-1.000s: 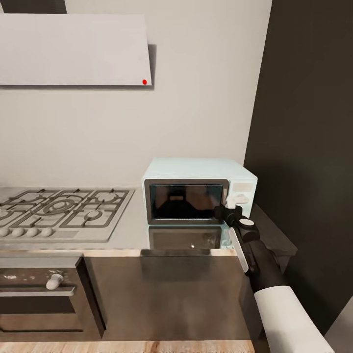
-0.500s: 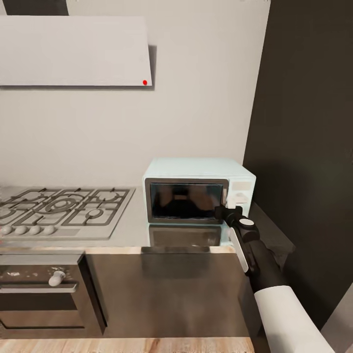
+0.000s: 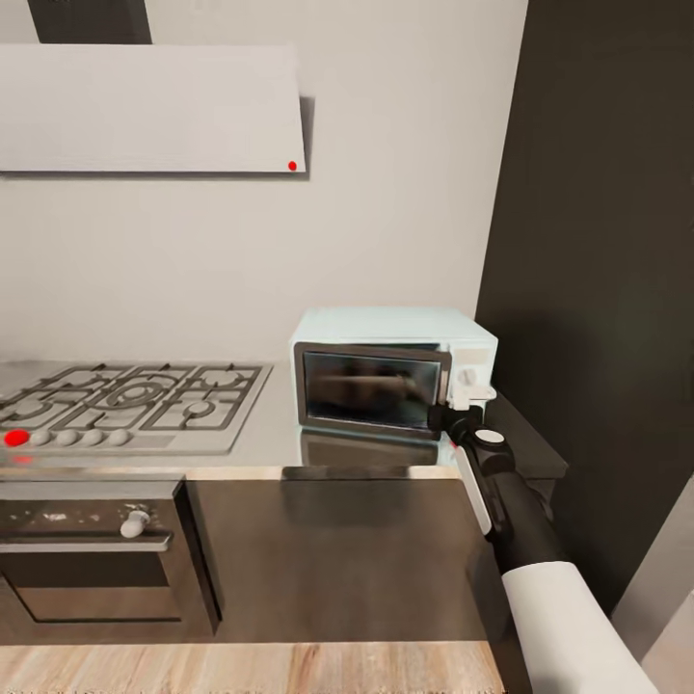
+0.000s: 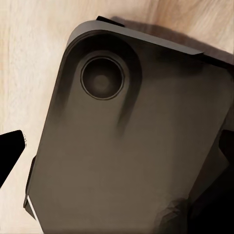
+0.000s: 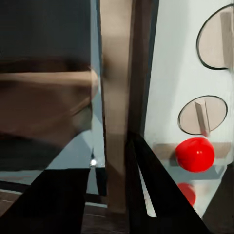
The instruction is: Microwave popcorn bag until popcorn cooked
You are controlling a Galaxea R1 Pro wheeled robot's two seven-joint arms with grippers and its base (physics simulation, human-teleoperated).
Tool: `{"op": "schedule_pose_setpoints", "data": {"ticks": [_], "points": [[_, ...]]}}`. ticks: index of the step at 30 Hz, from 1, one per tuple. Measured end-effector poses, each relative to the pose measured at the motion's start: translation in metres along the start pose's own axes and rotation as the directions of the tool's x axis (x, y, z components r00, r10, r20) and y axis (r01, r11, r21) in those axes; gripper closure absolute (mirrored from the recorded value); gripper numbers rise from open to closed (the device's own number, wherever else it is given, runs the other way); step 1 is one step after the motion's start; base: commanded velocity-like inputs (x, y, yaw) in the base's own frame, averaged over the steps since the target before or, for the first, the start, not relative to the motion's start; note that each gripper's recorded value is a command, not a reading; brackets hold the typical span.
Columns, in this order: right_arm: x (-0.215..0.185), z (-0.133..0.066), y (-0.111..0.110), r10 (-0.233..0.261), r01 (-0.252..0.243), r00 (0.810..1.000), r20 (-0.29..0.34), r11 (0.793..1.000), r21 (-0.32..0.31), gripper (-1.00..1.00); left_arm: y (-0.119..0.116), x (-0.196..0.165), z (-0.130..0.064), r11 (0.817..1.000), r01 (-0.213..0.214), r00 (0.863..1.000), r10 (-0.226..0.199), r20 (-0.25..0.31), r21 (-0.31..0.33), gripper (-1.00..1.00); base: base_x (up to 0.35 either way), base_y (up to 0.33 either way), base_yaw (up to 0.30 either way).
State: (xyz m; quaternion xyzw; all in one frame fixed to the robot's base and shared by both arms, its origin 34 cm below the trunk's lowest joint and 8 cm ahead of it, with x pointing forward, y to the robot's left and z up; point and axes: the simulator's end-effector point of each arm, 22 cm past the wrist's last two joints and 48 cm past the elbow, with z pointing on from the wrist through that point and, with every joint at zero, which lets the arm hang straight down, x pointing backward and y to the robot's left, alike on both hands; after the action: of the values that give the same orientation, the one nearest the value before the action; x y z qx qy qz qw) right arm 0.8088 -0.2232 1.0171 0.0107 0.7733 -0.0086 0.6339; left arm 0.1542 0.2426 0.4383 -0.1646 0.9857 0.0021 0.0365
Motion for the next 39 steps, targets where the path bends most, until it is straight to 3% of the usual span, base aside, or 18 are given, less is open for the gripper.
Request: {"op": "schedule_pose_setpoints", "data": {"ticks": [17,21,30,39], "points": [[0.000,0.000,-0.023,0.043,-0.043,0.999,0.000,0.998,0.038,1.00,0.000,0.000,0.000,1.000,-0.001,1.000,0.001,0.000,0.000,-1.00,-0.133,0.108,0.000],[0.000,0.001,-0.027,0.020,-0.020,1.000,0.000,0.999,0.042,1.00,0.000,0.000,0.000,1.000,-0.001,1.000,0.001,0.000,0.001,-1.00,-0.127,0.108,0.000],[0.000,0.001,-0.034,0.022,-0.022,1.000,0.001,0.998,0.053,1.00,-0.001,0.000,0.000,1.000,-0.005,1.000,0.005,0.000,0.002,-1.00,-0.127,0.099,0.000],[0.000,0.001,-0.028,0.006,-0.006,1.000,-0.001,0.999,0.045,1.00,-0.001,0.000,0.000,1.000,-0.003,1.000,0.003,-0.001,0.002,-1.00,-0.160,0.081,0.000]]}}
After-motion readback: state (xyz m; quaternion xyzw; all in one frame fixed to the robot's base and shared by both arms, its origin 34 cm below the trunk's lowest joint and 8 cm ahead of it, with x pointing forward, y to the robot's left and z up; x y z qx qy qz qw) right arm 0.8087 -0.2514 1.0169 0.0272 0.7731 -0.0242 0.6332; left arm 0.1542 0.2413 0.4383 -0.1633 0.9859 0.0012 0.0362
